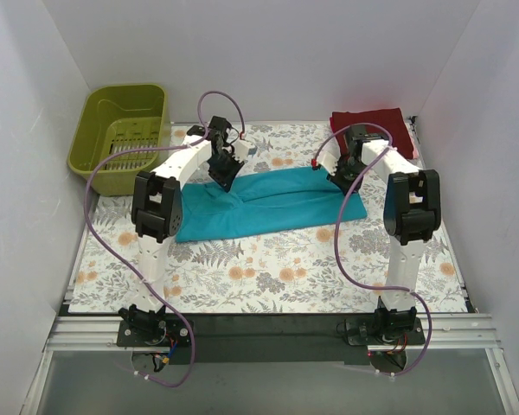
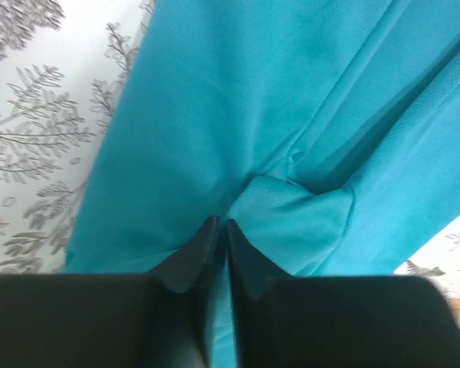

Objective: Fold and stack the t-shirts
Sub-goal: Fold the tshirt

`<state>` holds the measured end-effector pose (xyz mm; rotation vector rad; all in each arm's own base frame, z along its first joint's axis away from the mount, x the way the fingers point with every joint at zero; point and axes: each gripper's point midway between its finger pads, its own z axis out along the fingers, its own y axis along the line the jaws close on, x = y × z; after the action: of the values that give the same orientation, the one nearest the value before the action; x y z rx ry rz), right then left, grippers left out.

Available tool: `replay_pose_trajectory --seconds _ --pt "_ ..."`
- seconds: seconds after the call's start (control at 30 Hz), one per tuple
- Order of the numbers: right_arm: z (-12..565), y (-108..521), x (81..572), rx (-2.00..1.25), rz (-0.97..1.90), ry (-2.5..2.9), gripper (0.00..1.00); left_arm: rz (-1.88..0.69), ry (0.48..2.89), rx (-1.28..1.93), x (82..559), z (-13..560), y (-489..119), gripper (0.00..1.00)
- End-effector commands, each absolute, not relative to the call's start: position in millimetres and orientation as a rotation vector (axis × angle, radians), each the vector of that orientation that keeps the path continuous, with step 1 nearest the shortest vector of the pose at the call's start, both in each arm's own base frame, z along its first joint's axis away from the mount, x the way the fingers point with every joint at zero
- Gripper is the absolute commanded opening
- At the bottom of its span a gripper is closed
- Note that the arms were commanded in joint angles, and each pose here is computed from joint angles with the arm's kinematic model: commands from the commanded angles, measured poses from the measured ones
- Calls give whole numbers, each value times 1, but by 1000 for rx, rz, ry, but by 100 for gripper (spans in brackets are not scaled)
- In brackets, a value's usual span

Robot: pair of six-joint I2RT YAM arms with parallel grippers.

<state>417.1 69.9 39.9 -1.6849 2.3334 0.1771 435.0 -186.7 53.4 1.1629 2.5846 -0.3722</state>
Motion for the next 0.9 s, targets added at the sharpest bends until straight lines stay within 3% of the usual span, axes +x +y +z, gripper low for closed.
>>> replay_pose_trajectory --seconds 0.0,0.03,0.13,0.23,0.33,0.43,0.6,0.87 --pt "43 67 430 -1700 141 2318 14 -288 2524 1052 463 76 -184 15" --pt "44 66 432 -1692 136 2321 28 -260 2509 1021 471 81 -183 29" --pt "63 76 442 -1614 155 2294 39 -242 2484 870 487 111 -176 43" --pt "88 90 452 -1527 196 2248 50 -271 2495 704 492 136 -158 45" --pt "94 103 459 -1502 219 2230 49 -298 2511 668 472 151 -152 45" --pt "82 112 462 -1515 232 2245 38 -301 2557 658 440 145 -144 43" --pt "56 118 463 -1498 271 2310 30 -331 2653 677 402 119 -139 23" --pt "36 116 463 -1503 263 2343 30 -324 2686 679 431 82 -162 23"
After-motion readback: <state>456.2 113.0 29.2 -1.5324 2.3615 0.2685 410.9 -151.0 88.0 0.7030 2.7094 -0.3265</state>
